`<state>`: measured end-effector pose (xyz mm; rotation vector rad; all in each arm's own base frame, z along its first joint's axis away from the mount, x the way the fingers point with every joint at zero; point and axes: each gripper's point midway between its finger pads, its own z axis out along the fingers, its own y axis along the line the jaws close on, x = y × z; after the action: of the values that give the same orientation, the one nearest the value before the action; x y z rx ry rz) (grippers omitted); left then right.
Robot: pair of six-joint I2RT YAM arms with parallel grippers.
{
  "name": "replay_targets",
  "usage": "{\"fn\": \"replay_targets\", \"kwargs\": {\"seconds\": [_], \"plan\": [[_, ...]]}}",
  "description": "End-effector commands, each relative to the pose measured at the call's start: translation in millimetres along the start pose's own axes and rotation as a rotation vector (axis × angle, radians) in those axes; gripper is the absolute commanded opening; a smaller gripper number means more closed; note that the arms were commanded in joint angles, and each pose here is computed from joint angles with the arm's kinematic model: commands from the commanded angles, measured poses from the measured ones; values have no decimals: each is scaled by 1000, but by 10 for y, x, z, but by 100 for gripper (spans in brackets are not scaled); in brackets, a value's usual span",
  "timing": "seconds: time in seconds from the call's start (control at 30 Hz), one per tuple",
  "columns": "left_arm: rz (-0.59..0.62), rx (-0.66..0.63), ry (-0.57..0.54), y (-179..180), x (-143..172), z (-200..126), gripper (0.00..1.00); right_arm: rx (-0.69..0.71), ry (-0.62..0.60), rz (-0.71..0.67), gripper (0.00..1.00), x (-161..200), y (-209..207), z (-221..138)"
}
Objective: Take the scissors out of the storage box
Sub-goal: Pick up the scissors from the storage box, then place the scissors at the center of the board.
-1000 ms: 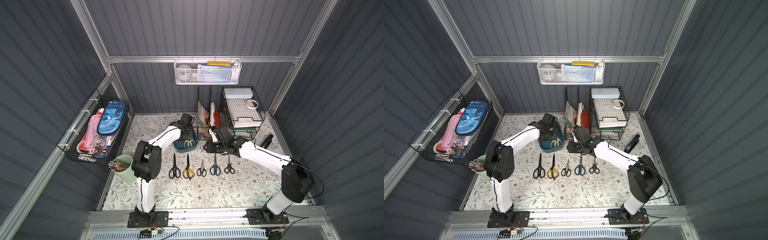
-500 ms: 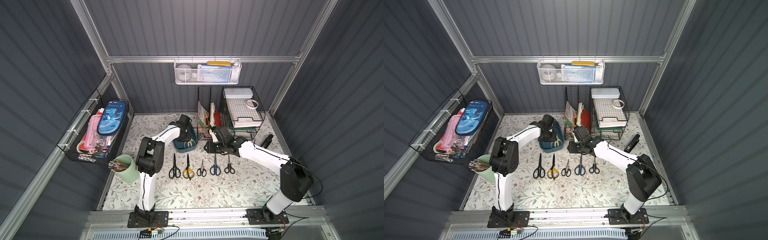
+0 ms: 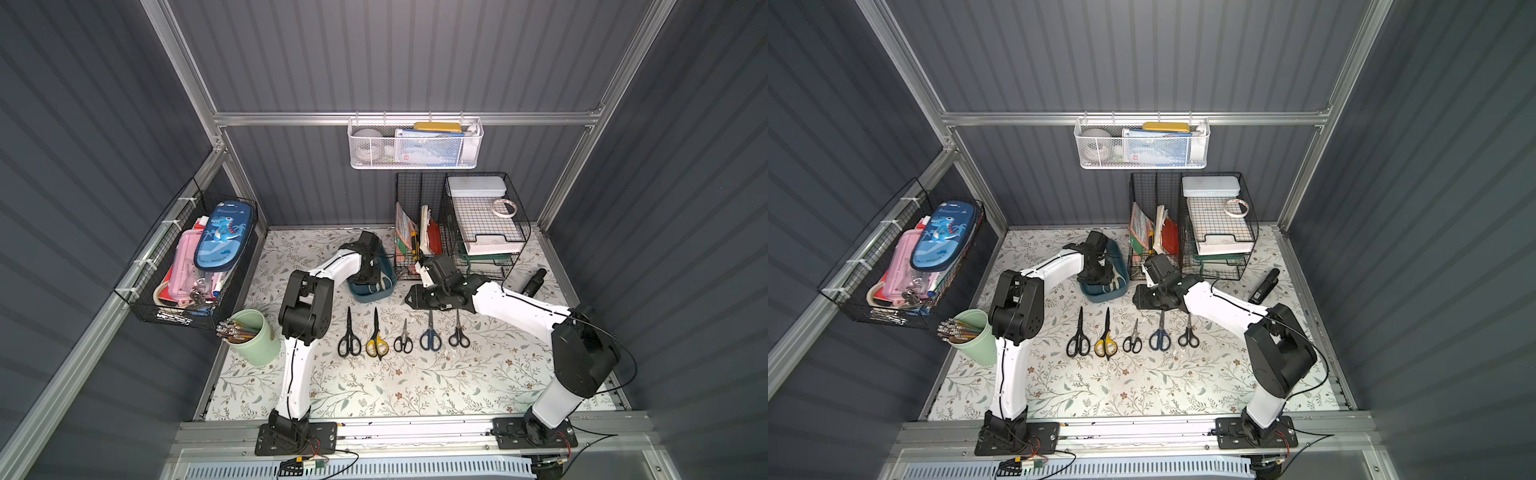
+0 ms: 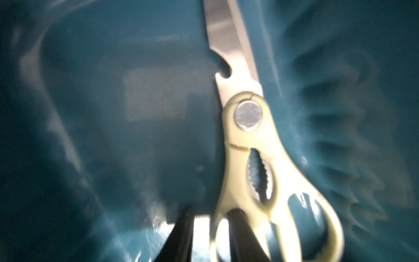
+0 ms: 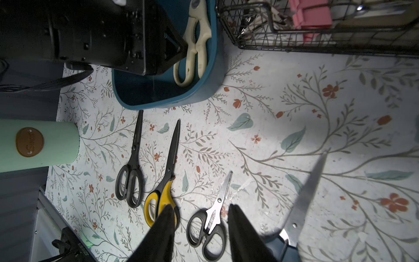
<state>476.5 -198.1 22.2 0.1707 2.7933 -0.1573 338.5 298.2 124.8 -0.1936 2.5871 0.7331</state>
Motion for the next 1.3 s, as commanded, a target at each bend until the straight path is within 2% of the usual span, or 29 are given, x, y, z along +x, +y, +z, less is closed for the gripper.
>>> {"fn": "replay_targets", "kwargs": {"seconds": [0.0, 0.1, 0.2, 0.23, 0.37, 0.53, 0.67, 0.8, 0.9, 0.93, 1.1, 1.2, 1.27], "plan": [[-13, -21, 138, 144, 343, 404, 27, -21, -3, -5, 43, -55, 53, 5], [-11, -17, 137, 143, 342, 417, 21, -23, -6, -6, 43, -59, 59, -1], [-16, -14, 117, 162, 294, 380, 3, -24, -6, -5, 43, -53, 57, 6], [-18, -11, 98, 168, 247, 340, 0, -27, -4, -5, 43, -53, 62, 9], [-2, -6, -9, 160, -51, 49, 0, -32, 2, -6, 43, -37, 68, 26], [29, 11, -164, 90, -437, -561, 0, -34, 0, -8, 43, -44, 72, 21], [81, -15, -213, 128, -523, -972, 0, -37, -3, -9, 43, -57, 80, 13], [143, -75, -211, 243, -418, -1249, 0, -45, -1, -10, 43, -60, 99, 22], [156, -197, -261, 455, -412, -1522, 0, -49, -2, -12, 43, -68, 112, 10], [160, -253, -253, 564, -336, -1627, 0, -51, -3, -17, 43, -73, 123, 2], [220, -375, -262, 839, 15, -2103, 0, -47, 4, -29, 43, -114, 147, 20], [287, -435, -232, 967, 213, -2189, 0, -83, 43, -41, 43, -95, 251, 54], [362, -451, -189, 1024, 403, -2086, 0, -87, 53, -52, 43, -84, 307, 69]]}}
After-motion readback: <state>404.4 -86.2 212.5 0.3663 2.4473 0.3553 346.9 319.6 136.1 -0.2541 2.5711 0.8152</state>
